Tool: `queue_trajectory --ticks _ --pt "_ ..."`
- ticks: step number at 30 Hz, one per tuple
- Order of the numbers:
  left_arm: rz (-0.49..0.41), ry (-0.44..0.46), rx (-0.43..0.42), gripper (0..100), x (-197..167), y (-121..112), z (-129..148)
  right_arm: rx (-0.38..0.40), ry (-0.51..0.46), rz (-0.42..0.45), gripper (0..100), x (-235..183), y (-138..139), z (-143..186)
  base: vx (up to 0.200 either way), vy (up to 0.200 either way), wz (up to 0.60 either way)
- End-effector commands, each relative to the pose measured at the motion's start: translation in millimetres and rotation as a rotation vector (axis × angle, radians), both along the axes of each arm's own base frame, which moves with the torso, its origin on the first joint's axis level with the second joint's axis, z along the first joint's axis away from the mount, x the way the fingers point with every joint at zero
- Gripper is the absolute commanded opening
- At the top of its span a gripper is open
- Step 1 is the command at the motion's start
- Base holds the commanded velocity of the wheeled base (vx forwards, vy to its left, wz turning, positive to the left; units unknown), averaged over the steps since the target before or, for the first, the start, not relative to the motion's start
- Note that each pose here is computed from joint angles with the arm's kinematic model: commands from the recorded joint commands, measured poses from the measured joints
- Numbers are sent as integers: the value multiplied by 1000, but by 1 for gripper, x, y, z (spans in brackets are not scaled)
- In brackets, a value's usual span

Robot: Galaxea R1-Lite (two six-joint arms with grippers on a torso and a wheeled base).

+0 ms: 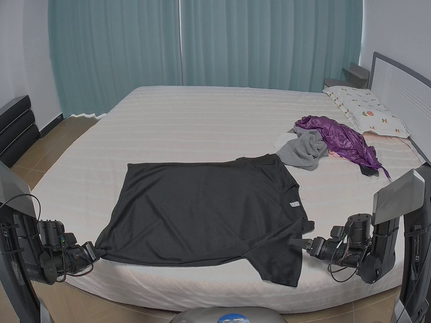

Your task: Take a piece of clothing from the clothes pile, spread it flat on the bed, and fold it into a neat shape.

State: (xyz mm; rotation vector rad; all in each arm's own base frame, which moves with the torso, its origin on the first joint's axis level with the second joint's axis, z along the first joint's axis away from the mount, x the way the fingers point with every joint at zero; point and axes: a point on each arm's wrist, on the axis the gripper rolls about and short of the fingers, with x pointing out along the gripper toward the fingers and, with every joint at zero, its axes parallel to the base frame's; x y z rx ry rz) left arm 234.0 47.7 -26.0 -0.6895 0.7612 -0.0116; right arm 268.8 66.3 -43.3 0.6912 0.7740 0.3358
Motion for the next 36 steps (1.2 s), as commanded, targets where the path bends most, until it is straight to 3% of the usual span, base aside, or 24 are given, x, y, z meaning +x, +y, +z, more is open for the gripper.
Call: queue_trajectory --ticks 1,27,28,36 --pt "0 1 -1 0 0 0 0 2 -2 4 100 1 1 -1 0 0 0" --pt "0 1 -1 0 0 0 0 0 -30 45 100 6 17 -8 0 0 0" --pt "0 0 0 0 0 0 0 0 -30 45 0 6 17 -8 0 0 0" --pt "0 -3 0 0 0 0 1 -15 -23 35 0 0 12 -4 0 0 0"
